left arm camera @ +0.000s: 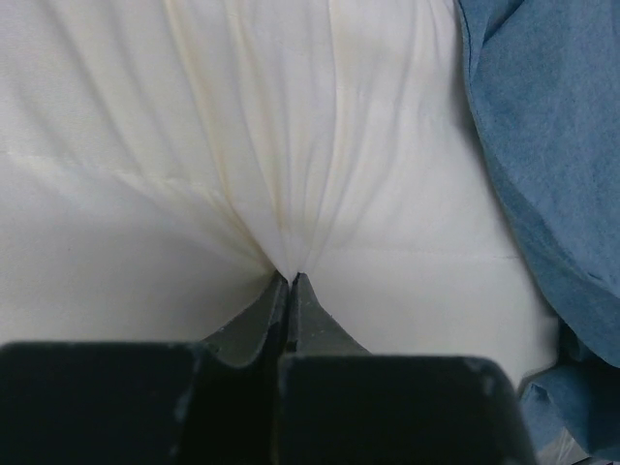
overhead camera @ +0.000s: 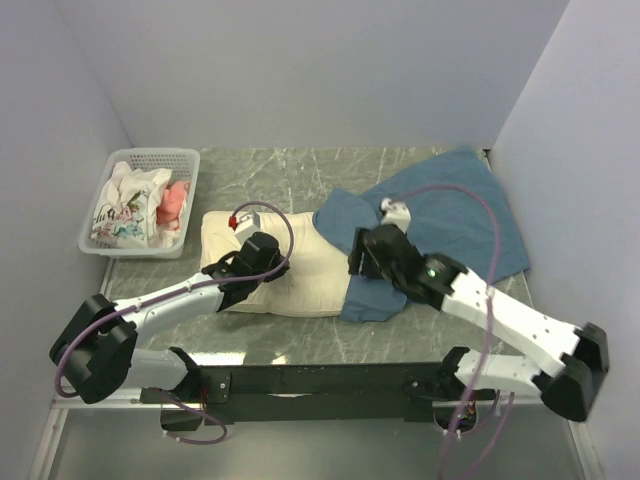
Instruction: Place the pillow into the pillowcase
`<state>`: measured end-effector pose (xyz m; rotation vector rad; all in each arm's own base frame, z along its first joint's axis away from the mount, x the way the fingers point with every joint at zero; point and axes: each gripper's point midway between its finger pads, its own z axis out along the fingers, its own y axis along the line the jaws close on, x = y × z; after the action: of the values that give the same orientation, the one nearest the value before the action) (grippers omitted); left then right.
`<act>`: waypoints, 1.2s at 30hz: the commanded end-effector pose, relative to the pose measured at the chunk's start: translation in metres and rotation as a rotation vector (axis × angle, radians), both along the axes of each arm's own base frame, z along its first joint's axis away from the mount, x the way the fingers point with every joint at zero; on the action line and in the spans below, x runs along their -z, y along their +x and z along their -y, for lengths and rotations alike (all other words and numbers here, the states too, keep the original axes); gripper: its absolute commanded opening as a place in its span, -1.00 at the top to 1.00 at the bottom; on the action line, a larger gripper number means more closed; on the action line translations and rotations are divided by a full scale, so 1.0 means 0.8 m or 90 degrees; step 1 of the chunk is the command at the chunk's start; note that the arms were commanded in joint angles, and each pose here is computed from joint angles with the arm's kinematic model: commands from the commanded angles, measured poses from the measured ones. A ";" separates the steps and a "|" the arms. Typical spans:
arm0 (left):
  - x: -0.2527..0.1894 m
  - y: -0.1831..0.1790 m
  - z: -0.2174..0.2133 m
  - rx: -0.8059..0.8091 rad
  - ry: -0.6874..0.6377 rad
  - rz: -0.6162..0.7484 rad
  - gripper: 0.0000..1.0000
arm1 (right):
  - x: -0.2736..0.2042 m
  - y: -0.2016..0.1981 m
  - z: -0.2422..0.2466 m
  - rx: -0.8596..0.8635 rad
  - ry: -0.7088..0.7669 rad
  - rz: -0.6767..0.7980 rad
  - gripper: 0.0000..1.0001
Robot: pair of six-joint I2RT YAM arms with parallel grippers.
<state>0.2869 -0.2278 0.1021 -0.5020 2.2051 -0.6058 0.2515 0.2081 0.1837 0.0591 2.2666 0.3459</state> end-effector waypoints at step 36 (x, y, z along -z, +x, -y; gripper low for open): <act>-0.022 0.052 0.010 -0.027 -0.086 -0.004 0.98 | 0.239 -0.244 -0.078 -0.180 -0.131 -0.155 1.00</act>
<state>0.3226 -0.2238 0.0970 -0.6355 2.2192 -0.6219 0.0669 0.2515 0.0262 -0.3845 2.4605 0.1710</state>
